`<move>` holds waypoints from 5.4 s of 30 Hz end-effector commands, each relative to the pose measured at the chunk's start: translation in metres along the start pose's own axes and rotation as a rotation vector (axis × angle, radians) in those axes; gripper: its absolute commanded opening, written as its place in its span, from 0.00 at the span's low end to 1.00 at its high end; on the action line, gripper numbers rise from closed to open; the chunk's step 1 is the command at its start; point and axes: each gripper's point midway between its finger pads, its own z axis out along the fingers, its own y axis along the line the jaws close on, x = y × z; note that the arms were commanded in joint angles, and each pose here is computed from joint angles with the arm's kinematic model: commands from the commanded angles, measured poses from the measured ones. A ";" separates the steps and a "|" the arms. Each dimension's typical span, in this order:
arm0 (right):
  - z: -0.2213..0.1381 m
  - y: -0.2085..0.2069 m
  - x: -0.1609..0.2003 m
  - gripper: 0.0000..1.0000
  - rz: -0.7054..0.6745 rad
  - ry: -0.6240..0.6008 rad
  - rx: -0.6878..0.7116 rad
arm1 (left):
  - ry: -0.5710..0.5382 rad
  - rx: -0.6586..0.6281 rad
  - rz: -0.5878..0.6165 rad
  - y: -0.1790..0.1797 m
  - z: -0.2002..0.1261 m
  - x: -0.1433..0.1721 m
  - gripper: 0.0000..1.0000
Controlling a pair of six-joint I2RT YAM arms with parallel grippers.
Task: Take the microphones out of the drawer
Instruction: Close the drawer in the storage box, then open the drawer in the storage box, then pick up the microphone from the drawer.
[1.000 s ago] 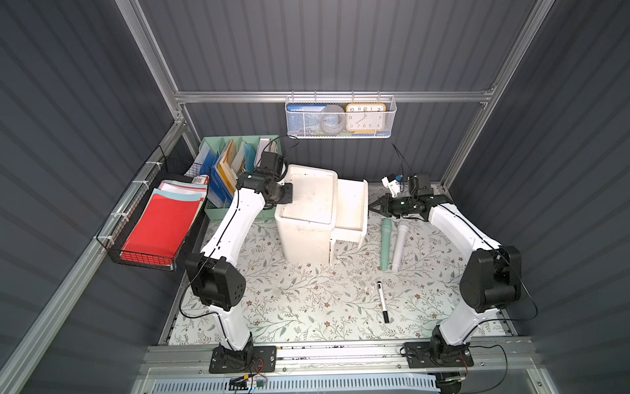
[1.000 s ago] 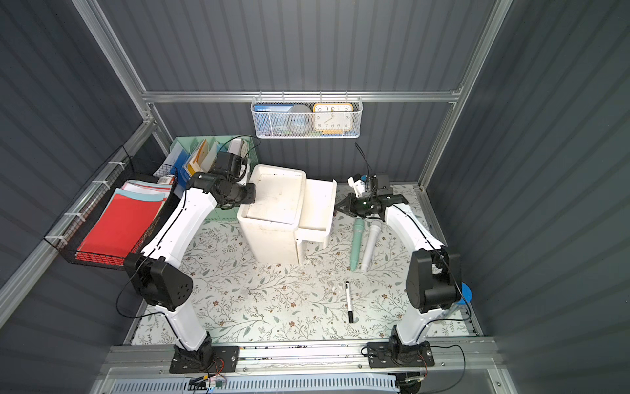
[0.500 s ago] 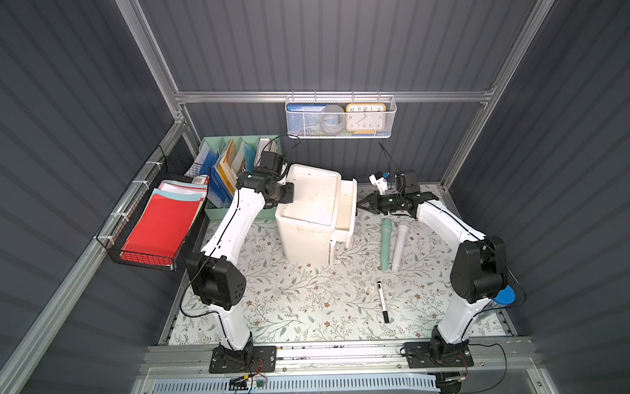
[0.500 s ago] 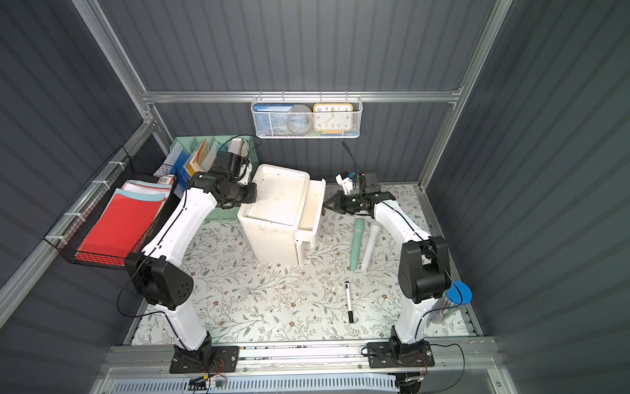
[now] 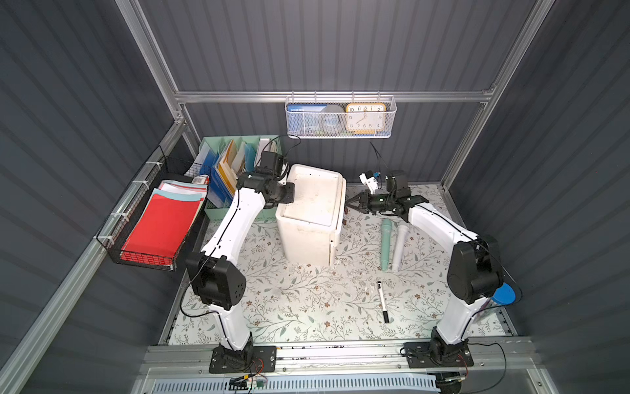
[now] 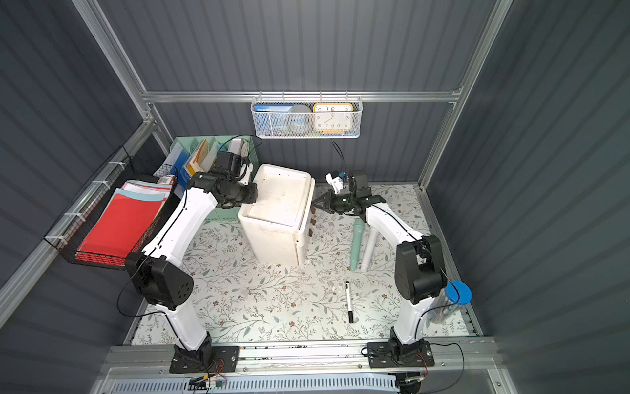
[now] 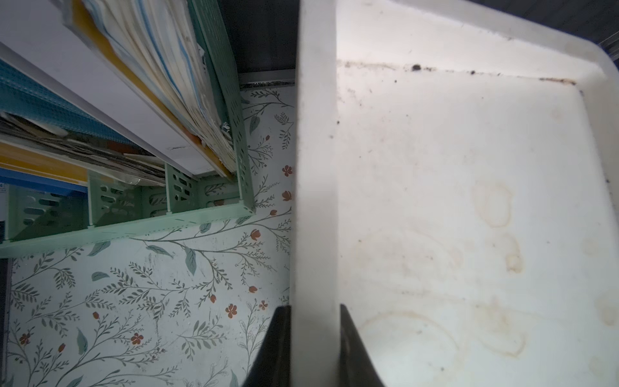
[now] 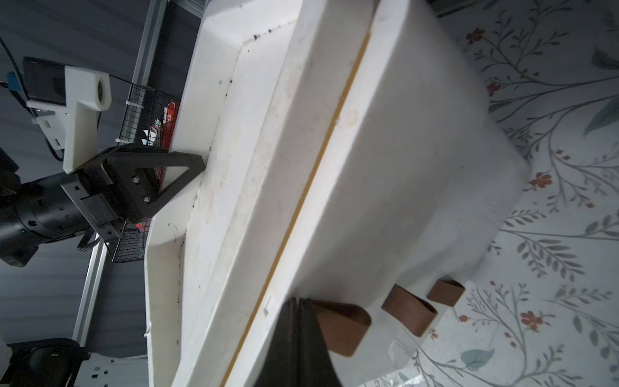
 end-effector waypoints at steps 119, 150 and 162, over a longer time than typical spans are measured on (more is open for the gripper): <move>-0.097 -0.133 0.049 0.00 0.424 -0.230 0.153 | -0.075 0.184 -0.131 -0.043 0.002 -0.013 0.00; -0.113 -0.054 0.000 0.48 0.158 -0.223 0.392 | -0.083 0.174 -0.127 -0.041 0.001 -0.014 0.00; -0.046 -0.037 0.017 0.48 0.006 0.042 0.621 | -0.083 0.176 -0.122 -0.041 0.000 -0.011 0.00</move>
